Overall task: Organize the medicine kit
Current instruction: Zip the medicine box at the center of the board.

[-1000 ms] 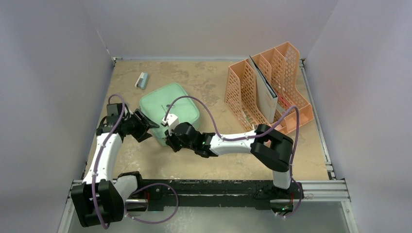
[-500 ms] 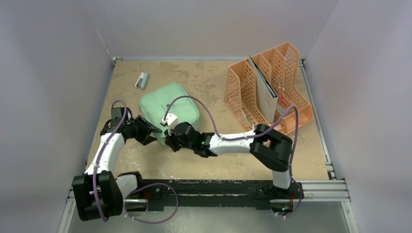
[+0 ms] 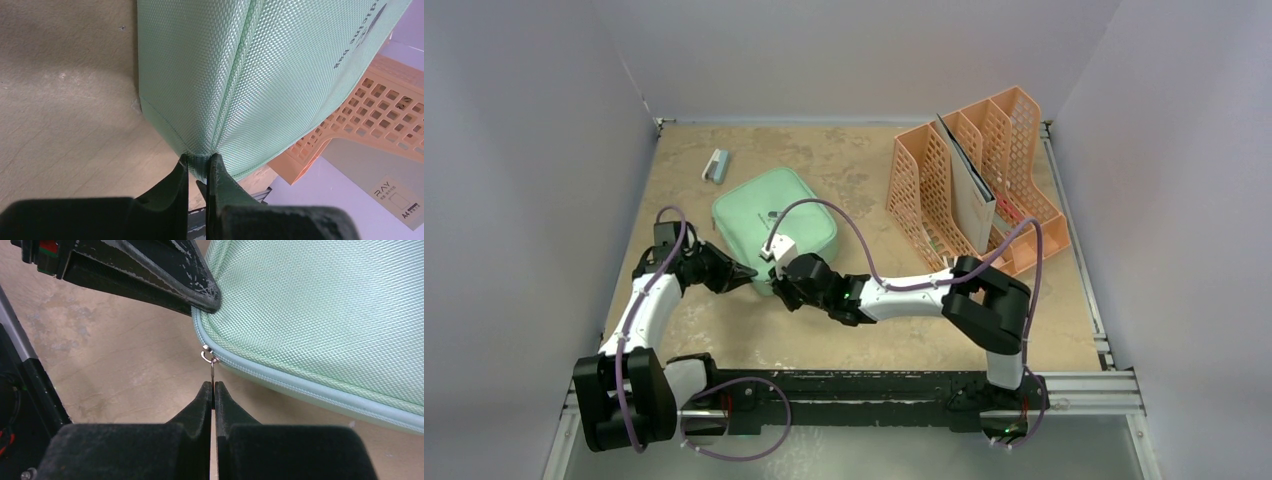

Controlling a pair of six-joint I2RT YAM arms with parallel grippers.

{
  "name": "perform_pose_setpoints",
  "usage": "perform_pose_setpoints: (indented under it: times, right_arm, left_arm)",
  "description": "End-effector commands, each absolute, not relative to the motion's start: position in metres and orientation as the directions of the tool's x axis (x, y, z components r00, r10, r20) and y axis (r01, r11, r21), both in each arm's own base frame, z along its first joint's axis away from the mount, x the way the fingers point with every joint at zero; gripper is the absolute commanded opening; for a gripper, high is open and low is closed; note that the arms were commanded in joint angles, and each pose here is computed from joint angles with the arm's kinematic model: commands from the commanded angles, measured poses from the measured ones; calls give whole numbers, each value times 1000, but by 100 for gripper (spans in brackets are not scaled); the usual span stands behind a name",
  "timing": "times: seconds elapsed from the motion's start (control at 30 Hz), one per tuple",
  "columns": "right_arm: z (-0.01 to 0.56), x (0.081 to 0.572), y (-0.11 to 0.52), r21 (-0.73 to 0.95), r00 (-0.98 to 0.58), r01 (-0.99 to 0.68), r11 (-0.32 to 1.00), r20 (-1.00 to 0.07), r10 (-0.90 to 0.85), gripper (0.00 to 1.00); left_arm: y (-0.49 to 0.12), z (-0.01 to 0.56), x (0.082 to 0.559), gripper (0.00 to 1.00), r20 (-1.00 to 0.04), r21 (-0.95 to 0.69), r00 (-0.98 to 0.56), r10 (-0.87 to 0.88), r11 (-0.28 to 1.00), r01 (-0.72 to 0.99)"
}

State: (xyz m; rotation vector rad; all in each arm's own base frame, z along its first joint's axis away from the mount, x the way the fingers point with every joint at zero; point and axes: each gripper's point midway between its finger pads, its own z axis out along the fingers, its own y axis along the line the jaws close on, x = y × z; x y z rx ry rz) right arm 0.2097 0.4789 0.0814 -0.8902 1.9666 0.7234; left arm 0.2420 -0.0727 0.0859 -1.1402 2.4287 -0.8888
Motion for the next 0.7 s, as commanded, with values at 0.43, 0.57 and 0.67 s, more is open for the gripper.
perform_pose_setpoints:
  times: [0.43, 0.57, 0.67]
  right_arm:
    - [96, 254, 430, 31, -328, -733, 680, -892, -312, 0]
    - [99, 269, 416, 16, -326, -711, 703, -893, -309, 0]
    - [100, 279, 405, 5, -328, -694, 720, -892, -311, 0]
  left_arm:
    - [-63, 67, 238, 0, -60, -594, -646, -761, 547, -590]
    - [-61, 68, 238, 0, -66, -584, -648, -759, 556, -592]
    - [-60, 68, 238, 0, -68, -581, -648, -758, 558, -592]
